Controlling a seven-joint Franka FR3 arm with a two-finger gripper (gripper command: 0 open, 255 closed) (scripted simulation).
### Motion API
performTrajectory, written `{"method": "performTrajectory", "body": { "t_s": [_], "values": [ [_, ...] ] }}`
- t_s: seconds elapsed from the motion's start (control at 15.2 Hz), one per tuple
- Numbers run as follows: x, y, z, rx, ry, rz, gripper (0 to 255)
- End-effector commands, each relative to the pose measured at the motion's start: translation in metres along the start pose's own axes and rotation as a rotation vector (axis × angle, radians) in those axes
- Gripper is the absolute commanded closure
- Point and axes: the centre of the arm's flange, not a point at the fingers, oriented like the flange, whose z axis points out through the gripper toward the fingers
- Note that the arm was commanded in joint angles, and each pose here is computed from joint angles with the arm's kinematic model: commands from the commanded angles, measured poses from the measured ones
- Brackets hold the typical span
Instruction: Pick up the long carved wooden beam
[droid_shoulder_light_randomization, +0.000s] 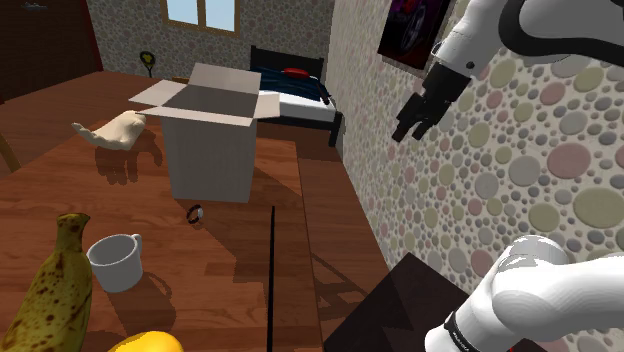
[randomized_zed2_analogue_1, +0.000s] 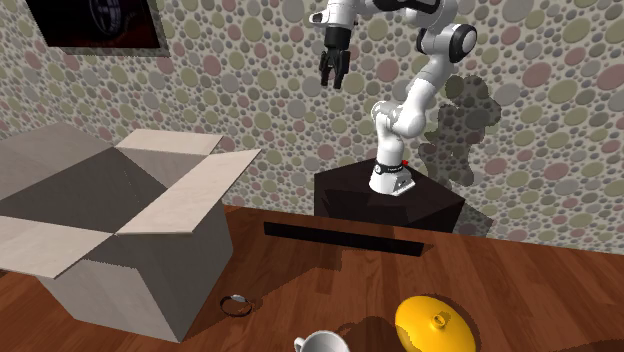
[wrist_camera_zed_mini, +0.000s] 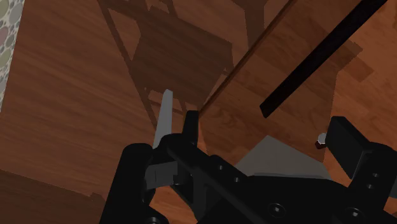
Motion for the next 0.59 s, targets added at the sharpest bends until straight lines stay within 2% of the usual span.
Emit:
{"method": "performTrajectory", "body": {
  "t_s": [0.0,0.53],
  "values": [
    [0.000,0.000,0.000,0.000,0.000,0.000,0],
    [-0.003,-0.069,0.083,-0.030,-0.036,0.137,0]
  ]
}}
